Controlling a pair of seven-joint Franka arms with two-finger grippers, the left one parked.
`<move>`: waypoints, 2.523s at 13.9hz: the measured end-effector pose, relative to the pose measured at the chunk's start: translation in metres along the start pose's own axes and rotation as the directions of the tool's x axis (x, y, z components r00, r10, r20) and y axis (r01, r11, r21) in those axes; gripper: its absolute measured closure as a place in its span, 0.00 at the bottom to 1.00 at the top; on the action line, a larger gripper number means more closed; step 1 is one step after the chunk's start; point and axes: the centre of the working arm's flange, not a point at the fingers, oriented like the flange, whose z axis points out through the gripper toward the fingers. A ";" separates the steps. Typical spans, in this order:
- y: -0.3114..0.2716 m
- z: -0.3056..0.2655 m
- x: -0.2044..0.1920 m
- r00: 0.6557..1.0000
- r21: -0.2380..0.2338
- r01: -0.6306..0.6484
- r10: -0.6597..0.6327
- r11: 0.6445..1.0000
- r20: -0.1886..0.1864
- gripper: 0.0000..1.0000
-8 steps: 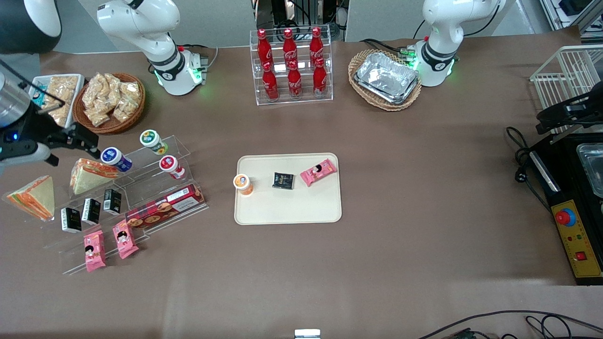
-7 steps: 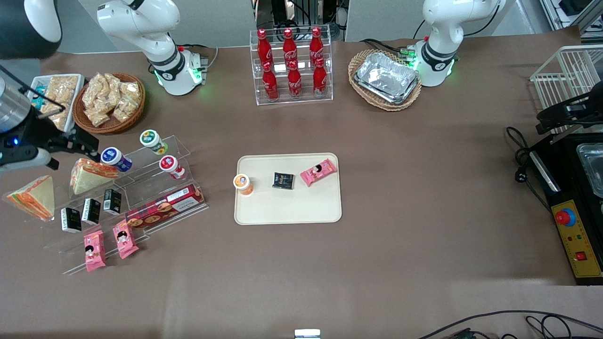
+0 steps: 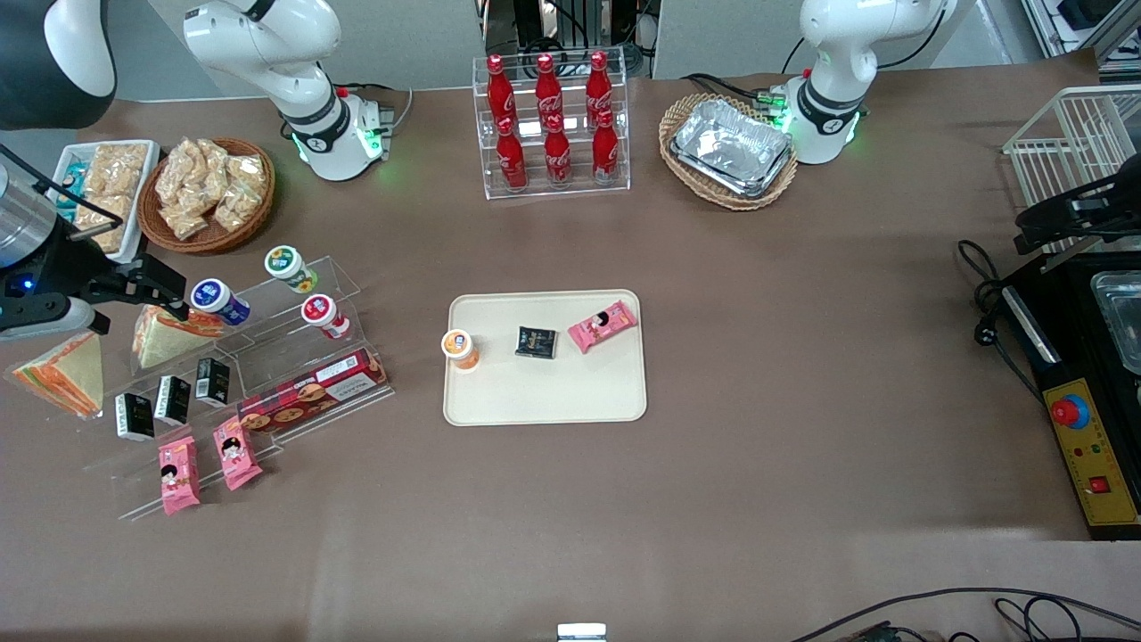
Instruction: Place sandwich on tray
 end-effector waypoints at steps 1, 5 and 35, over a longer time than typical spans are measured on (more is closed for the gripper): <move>0.003 0.003 0.000 1.000 0.001 -0.005 0.005 1.000 0.011 0.00; 0.029 0.015 -0.006 0.998 0.003 -0.006 0.006 1.000 0.061 0.00; 0.328 0.246 -0.071 0.977 0.082 0.145 -0.155 0.986 0.147 0.06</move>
